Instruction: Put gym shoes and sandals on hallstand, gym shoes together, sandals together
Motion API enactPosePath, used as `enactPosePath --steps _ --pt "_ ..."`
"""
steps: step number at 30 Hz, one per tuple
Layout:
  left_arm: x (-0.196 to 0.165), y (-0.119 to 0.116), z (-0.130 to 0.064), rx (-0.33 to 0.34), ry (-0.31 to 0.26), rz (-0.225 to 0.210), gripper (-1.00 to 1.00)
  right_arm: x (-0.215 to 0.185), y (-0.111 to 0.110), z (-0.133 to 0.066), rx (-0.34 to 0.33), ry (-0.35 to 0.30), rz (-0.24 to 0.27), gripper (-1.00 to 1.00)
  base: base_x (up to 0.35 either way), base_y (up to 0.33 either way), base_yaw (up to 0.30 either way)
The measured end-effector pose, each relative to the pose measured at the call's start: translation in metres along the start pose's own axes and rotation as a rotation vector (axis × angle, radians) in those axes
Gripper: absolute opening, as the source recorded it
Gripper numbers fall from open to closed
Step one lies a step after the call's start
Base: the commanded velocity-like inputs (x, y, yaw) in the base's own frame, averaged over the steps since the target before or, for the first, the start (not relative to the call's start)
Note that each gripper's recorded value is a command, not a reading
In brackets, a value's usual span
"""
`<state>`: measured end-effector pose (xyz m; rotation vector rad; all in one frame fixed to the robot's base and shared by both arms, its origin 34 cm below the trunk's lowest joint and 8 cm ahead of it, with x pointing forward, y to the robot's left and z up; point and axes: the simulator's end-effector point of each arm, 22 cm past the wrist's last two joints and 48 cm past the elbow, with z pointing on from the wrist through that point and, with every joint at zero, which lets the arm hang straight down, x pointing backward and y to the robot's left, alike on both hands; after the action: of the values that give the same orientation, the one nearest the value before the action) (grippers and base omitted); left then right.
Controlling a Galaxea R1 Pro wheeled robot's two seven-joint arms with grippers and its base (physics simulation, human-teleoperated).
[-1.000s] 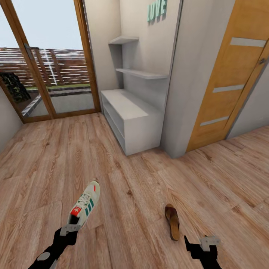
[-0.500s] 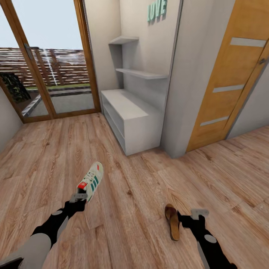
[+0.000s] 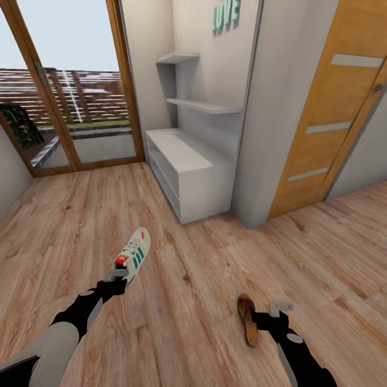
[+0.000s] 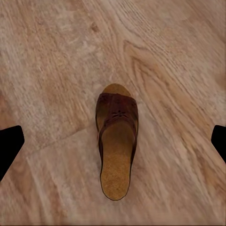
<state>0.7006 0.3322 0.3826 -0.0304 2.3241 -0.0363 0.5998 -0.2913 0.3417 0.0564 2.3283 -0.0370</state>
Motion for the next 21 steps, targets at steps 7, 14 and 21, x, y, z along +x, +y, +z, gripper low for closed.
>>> enactPosePath --steps 7,14,21 --pt "-0.013 0.001 0.000 -0.003 -0.023 0.011 -1.00 0.029 0.005 0.001 -0.012 0.047 0.000 1.00 0.076 0.000 0.000" --pt "-0.016 -0.009 0.008 0.014 -0.048 0.018 -1.00 0.043 0.003 0.008 -0.008 0.049 0.001 1.00 0.001 0.000 0.000" --pt "0.005 -0.011 0.019 0.019 -0.036 0.017 -1.00 0.063 0.002 0.017 -0.006 0.061 0.000 1.00 0.000 0.000 0.000"
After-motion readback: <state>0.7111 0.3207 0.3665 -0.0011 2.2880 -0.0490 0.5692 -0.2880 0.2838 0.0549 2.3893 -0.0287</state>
